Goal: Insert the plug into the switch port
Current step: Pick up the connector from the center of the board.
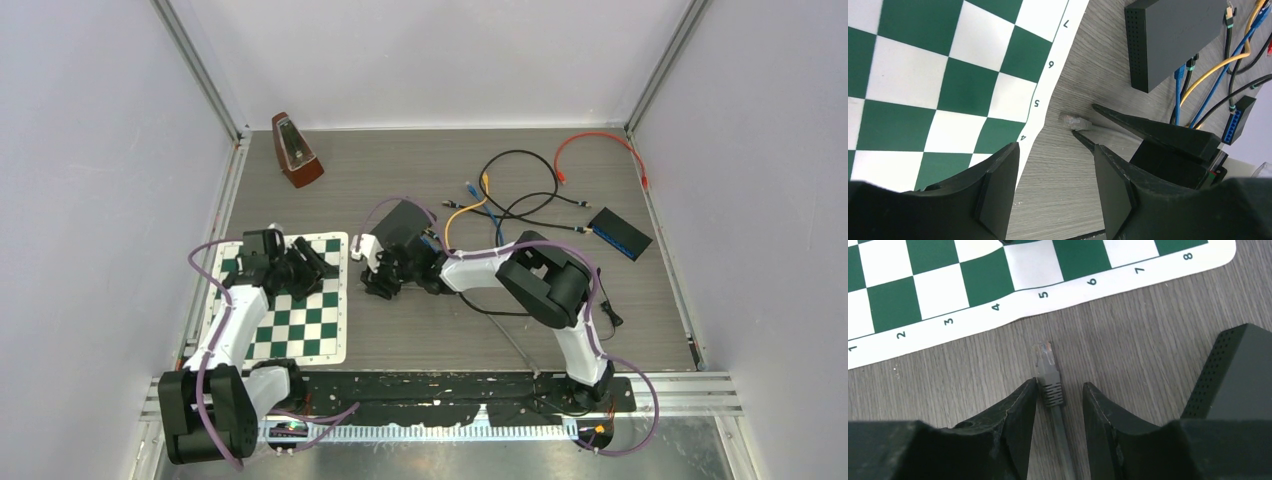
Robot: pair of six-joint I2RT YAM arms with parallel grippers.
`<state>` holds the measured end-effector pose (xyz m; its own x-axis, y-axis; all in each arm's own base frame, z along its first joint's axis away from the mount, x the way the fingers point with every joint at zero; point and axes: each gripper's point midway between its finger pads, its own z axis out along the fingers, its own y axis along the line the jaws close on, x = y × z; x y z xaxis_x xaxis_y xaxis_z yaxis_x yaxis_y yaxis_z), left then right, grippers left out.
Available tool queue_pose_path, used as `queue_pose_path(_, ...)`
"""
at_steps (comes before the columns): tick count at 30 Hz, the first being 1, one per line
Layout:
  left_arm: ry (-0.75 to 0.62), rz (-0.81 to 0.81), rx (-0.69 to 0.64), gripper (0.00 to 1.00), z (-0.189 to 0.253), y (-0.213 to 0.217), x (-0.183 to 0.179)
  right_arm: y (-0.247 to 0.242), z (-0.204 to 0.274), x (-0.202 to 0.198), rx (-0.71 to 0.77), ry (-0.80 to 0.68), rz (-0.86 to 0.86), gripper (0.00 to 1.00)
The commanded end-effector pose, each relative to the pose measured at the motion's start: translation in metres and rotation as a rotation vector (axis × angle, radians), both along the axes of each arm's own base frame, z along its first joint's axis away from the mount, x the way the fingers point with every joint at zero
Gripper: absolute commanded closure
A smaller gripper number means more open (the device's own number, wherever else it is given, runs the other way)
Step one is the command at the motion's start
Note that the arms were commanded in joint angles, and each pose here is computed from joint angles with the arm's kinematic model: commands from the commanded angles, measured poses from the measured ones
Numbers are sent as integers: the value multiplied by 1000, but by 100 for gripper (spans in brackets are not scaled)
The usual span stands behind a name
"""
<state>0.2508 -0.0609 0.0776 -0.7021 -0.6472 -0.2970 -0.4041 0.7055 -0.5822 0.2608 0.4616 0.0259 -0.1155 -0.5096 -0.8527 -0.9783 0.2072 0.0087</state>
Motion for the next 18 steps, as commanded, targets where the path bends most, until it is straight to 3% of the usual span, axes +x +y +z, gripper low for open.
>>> queue_pose_path(1,-37,-50,-20,41,7,-5,6,4,-7,-1,-51,-59,-1,55)
queue_pose_path(4,-41,-69,-48,41,6,-9,8,4,-9,-7,-42,-53,20,57)
queue_pose_path(6,-36,-78,-69,41,5,-13,9,4,-9,-8,-36,-54,28,68)
queue_pose_path(8,-37,-80,-83,42,3,-15,10,3,-10,-8,-33,-57,26,86)
queue_pose_path(10,-63,-96,-106,42,3,-19,12,4,-2,-7,4,-72,15,94)
queue_pose_path(14,-177,-217,-243,42,16,-45,16,9,36,-10,153,-75,13,95)
queue_pose_path(18,-255,-274,-272,40,27,-53,20,10,77,-10,250,-94,3,95)
